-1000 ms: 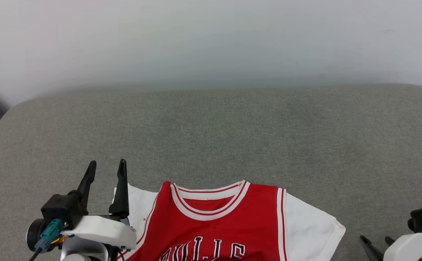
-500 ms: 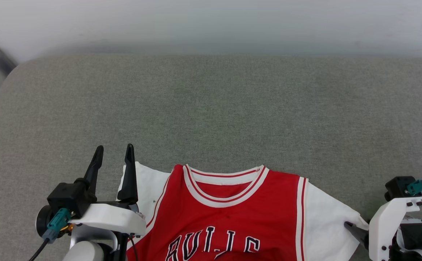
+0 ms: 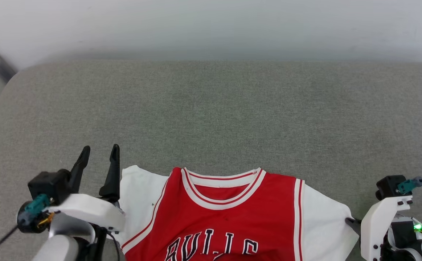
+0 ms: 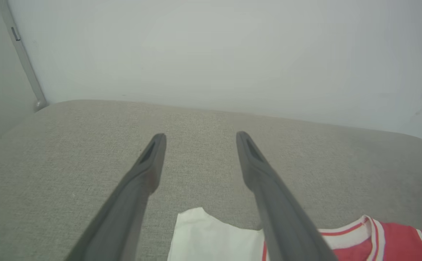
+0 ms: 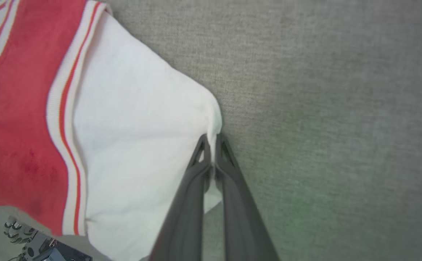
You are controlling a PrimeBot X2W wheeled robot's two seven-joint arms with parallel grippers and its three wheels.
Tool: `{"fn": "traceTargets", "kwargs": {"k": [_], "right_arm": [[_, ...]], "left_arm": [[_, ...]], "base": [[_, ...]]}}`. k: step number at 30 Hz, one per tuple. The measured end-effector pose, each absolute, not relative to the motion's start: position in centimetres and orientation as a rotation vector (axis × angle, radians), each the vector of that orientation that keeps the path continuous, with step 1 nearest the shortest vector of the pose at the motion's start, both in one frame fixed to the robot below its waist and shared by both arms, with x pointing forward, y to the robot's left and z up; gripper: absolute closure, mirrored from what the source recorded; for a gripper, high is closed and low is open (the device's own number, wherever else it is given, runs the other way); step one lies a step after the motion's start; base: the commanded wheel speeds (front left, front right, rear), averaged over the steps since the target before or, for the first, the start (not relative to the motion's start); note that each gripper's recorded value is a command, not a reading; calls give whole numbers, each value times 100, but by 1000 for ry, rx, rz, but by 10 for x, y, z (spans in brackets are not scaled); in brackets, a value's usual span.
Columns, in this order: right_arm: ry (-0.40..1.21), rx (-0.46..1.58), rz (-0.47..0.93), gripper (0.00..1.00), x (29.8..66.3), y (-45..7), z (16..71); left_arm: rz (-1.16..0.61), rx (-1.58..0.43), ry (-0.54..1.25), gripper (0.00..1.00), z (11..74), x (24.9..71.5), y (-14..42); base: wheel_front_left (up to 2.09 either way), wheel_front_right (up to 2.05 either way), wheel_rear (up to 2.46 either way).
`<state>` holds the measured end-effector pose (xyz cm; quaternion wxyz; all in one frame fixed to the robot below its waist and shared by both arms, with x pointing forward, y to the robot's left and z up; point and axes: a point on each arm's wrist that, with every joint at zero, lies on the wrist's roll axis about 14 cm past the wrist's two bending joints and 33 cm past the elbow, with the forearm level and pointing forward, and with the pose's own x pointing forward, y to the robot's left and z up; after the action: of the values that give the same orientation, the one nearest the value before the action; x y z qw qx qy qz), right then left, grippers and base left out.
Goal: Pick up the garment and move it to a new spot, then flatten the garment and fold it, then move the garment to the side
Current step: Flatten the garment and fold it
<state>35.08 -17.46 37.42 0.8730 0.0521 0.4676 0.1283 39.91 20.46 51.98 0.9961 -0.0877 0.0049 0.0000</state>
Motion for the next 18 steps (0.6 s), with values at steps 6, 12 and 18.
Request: {"fn": "traceTargets", "kwargs": {"k": [6,12,18], "right_arm": [[851,76,258,100,363,-183,403],[789,59,245,100,366,-188,419],[803,79,219,100,363,-195,412]], "left_arm": [[-110,-128,275,0,504,417,216],[-163,-129,680,0,449,416,226],[-209,-172,934,0,406,417,214]], "base": [[0,0,0],[0,0,0],[0,0,0]]}}
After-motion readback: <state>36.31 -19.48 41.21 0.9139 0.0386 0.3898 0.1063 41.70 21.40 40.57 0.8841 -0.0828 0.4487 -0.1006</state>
